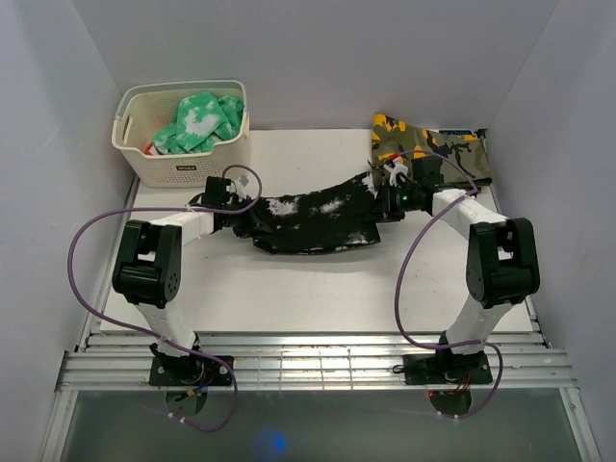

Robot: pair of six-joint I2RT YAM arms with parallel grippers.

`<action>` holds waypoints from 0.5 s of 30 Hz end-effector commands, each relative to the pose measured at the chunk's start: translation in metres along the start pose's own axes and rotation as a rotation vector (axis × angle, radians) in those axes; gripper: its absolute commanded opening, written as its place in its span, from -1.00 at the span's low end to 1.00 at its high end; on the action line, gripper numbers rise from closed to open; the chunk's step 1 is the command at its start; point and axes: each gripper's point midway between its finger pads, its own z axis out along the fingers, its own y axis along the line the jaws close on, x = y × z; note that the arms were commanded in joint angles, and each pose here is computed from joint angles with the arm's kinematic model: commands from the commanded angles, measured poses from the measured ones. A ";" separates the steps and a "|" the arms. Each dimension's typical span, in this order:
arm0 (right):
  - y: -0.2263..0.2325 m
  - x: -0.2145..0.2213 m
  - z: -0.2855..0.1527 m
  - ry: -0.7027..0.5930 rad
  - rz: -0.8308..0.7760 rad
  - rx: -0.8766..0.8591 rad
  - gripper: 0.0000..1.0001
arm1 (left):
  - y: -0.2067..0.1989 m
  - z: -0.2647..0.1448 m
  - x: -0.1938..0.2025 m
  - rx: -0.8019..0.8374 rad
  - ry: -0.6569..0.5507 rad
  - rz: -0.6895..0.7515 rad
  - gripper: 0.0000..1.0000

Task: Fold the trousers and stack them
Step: Neatly place the folded trousers to the corner

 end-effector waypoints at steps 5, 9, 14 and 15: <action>-0.004 -0.082 -0.058 -0.202 -0.216 0.103 -0.85 | -0.076 -0.004 -0.041 0.138 -0.102 0.149 -1.00; -0.014 -0.120 -0.091 -0.294 -0.264 0.158 -0.85 | -0.115 0.001 -0.062 0.211 -0.165 0.240 -1.00; -0.032 -0.171 -0.133 -0.406 -0.362 0.247 -0.85 | -0.183 0.007 -0.109 0.356 -0.297 0.363 -1.00; -0.034 -0.186 -0.148 -0.443 -0.395 0.271 -0.84 | -0.186 0.018 -0.112 0.366 -0.300 0.368 -1.00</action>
